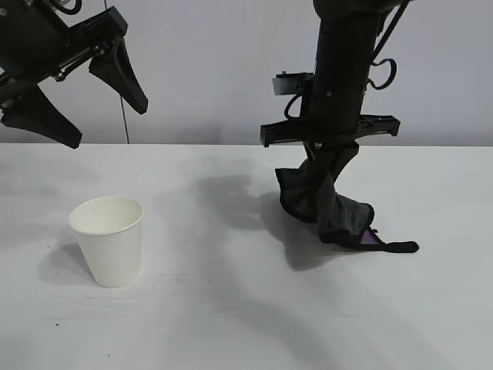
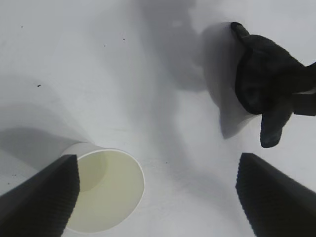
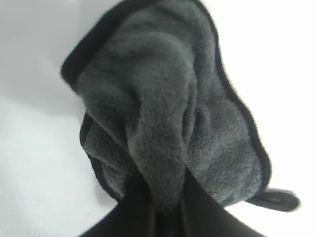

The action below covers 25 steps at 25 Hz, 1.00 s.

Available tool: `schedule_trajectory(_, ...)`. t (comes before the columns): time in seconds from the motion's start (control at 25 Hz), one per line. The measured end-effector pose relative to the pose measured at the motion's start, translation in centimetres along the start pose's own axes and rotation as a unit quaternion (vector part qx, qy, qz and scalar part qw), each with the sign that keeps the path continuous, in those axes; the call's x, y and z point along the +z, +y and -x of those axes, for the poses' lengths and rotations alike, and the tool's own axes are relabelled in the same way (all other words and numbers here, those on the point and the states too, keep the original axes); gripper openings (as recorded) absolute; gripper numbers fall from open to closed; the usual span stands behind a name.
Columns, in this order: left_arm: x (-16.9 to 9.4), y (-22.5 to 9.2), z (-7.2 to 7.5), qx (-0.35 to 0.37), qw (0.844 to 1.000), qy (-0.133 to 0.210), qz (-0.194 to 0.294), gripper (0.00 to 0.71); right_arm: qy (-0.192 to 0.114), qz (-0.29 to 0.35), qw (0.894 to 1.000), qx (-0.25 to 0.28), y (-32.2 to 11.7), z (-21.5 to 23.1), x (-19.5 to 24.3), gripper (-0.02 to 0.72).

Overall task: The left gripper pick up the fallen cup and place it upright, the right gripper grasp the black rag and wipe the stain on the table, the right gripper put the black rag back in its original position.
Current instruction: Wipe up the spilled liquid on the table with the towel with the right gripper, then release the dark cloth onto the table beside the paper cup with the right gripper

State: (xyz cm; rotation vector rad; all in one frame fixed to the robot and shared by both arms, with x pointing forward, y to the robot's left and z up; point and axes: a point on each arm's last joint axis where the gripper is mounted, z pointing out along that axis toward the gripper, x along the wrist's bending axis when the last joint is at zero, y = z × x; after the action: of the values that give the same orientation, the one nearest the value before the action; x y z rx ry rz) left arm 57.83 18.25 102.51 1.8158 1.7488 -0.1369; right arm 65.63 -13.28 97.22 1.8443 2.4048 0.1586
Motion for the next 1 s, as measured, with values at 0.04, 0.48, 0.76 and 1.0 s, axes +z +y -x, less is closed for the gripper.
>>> schedule_trajectory(0.04, 0.0, 0.0, 0.0, 0.0, 1.0, 0.0, 0.0, 0.624, 0.001, 0.002, 1.0, -0.004, -0.2, -0.2, -0.6, 0.02)
schedule_trajectory(0.48, 0.0, -0.1, 0.0, 0.0, 1.0, -0.001, -0.007, 0.623, 0.007, 0.028, 1.0, 0.0, -7.6, -0.1, -0.7, 0.02)
schedule_trajectory(0.76, 0.0, -0.1, 0.0, 0.0, 1.0, -0.001, -0.008, 0.623, 0.013, 0.06, 0.998, 0.014, -8.4, 0.1, -0.8, 0.021)
schedule_trajectory(1.0, 0.0, -0.2, 0.0, 0.0, 1.0, -0.001, -0.009, 0.623, 0.014, 0.06, 0.998, 0.018, -8.4, 0.0, -0.8, 0.179)
